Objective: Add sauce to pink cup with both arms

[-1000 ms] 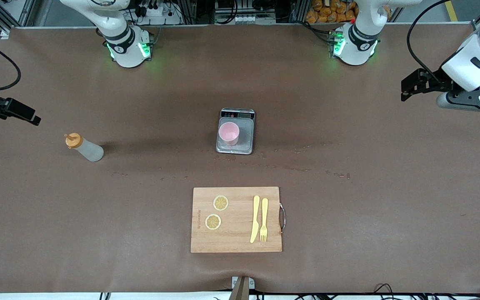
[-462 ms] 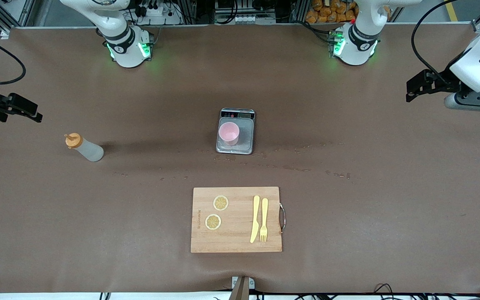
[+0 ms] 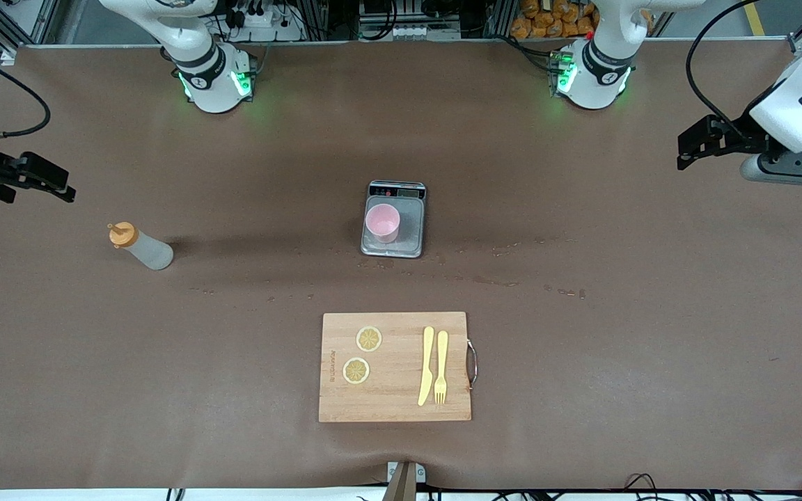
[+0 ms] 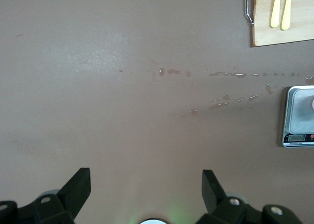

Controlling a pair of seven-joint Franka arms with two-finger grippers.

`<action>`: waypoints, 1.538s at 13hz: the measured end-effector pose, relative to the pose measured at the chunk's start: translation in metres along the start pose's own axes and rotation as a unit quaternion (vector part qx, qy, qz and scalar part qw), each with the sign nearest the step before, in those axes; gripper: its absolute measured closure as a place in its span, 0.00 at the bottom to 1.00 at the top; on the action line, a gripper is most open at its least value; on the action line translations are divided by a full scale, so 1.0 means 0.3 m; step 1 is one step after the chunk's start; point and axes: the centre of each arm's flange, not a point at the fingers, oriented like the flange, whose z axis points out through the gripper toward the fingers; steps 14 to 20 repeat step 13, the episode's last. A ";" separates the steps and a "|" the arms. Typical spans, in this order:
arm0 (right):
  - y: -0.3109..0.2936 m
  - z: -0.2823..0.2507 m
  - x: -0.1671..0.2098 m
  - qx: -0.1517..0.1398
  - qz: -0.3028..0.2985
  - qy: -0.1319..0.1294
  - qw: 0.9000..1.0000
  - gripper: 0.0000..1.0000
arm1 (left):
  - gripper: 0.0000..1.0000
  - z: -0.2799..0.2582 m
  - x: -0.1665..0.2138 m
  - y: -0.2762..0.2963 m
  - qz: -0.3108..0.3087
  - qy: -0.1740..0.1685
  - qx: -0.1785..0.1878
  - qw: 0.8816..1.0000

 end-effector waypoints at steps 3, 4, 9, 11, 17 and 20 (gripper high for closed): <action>-0.047 0.000 0.000 -0.028 0.035 0.002 0.999 0.00 | 0.00 0.000 0.000 0.003 0.001 0.000 0.000 1.000; -0.075 -0.001 0.001 -0.042 0.035 0.006 0.999 0.00 | 0.00 0.000 0.000 0.005 0.001 0.000 0.000 1.000; -0.096 -0.004 0.003 -0.049 0.031 0.011 0.998 0.00 | 0.00 0.000 0.000 0.005 0.001 0.000 0.000 1.000; -0.091 -0.004 0.004 -0.050 0.032 0.011 0.998 0.00 | 0.00 0.000 0.000 0.006 0.002 0.000 0.000 1.000; -0.084 -0.005 0.005 -0.049 0.034 0.013 0.998 0.00 | 0.00 0.000 0.000 0.006 0.002 0.000 0.000 1.000; -0.084 -0.005 0.005 -0.049 0.034 0.013 0.998 0.00 | 0.00 0.000 0.000 0.006 0.002 0.000 0.000 1.000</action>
